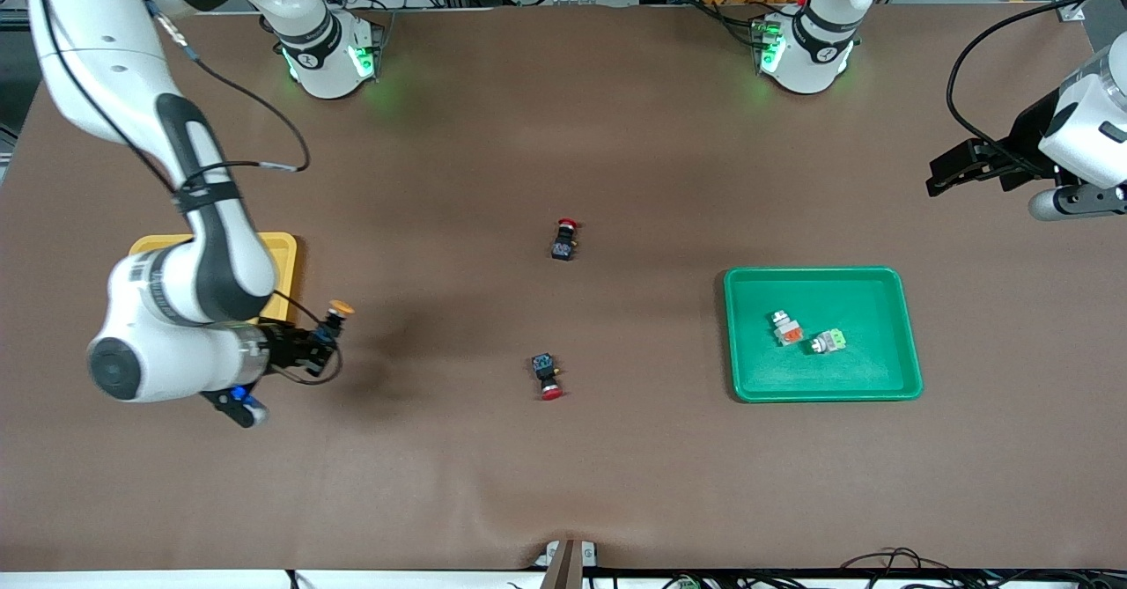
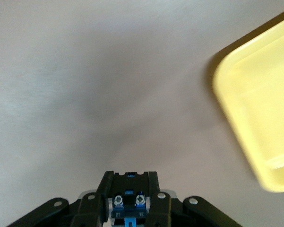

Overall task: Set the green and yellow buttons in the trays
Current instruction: 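Carry the held switch with the right gripper to the yellow tray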

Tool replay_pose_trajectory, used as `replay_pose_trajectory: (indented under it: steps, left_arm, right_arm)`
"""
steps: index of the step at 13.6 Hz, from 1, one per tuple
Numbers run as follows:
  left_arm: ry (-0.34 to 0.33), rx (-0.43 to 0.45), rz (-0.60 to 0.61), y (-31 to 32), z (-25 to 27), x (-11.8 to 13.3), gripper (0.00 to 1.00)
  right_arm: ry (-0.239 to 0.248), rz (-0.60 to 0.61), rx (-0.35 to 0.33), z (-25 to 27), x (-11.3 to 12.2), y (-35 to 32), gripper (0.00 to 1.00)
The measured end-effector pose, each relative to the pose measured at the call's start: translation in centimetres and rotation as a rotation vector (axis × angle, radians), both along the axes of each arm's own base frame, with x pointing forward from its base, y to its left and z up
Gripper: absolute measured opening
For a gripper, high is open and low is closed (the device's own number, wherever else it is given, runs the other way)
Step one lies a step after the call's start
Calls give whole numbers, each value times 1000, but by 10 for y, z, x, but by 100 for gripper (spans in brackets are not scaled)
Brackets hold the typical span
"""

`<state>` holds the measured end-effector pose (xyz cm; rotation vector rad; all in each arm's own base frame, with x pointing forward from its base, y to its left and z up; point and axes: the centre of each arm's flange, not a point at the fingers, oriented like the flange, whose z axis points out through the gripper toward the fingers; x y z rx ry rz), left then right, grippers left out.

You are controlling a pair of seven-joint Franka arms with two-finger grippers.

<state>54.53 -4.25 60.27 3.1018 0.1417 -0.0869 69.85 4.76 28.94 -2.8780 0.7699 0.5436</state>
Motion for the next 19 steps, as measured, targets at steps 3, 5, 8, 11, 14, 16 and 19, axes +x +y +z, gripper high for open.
replay_pose_trajectory:
  steps: [3, 5, 8, 11, 14, 16, 19]
  left_arm:
    - [0, 0, 0, 0, 0, 0, 100]
    - [0, 0, 0, 0, 0, 0, 100]
    - [1, 0, 0, 0, 0, 0, 100]
    - [1, 0, 0, 0, 0, 0, 100]
    - [1, 0, 0, 0, -1, 0, 100]
    - [1, 0, 0, 0, -1, 0, 100]
    - [1, 0, 0, 0, -1, 0, 100]
  right_arm:
    - [5, 72, 39, -1, -11, -75, 34]
    - [15, 107, 42, -6, -25, -110, 34]
    - [10, 155, 46, -17, -46, -141, 34]
    - [-51, 208, 57, -48, -69, -177, 34]
    - [-82, 234, 68, -83, -92, -197, 34]
    - [-107, 269, 52, -93, -95, -200, 34]
    - [-129, 301, 57, -107, -102, -217, 34]
